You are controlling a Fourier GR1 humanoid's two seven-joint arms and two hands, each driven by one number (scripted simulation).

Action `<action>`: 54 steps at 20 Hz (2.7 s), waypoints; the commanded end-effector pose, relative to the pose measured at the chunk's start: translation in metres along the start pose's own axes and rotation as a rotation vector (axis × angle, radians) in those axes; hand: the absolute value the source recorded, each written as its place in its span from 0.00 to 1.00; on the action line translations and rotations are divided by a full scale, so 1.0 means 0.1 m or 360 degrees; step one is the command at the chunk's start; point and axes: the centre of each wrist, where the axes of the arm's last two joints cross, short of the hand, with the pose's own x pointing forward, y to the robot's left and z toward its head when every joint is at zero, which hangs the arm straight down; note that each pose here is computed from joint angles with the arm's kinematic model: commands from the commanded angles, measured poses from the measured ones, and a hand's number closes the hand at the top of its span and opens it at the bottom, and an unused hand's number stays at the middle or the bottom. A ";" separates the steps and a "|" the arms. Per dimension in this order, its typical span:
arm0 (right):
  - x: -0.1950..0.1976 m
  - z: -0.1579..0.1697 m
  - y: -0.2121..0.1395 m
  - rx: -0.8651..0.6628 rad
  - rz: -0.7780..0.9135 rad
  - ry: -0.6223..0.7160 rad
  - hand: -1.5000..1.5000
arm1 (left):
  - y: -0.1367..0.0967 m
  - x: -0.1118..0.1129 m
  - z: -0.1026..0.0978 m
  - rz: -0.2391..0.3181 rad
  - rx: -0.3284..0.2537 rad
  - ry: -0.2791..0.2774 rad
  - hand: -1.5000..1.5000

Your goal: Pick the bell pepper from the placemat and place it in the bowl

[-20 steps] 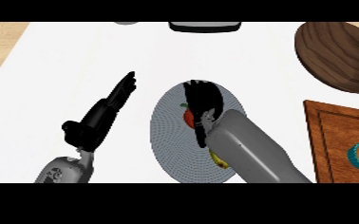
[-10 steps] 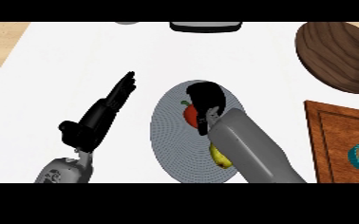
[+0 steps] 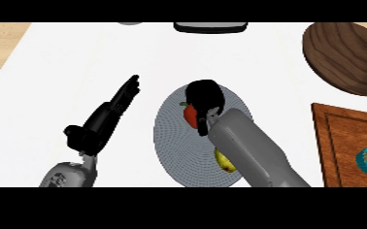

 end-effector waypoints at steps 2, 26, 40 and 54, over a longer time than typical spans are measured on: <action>-0.17 -0.04 -0.02 -0.0050 0.0030 -0.0004 1.00 | -0.03 -0.02 -0.05 -0.0010 0.0019 0.0001 0.50; -2.11 0.74 -1.63 -0.1394 -0.0650 0.0505 1.00 | 0.02 0.15 0.05 0.0001 0.0004 -0.0010 0.50; -3.34 0.75 -1.56 -0.1587 -0.0310 0.0948 1.00 | -0.14 0.12 0.00 -0.0018 -0.0004 -0.0011 0.50; -3.78 0.76 -1.19 -0.0948 -0.0791 0.0867 0.00 | -0.23 0.17 -0.14 -0.0014 -0.0076 -0.0073 0.50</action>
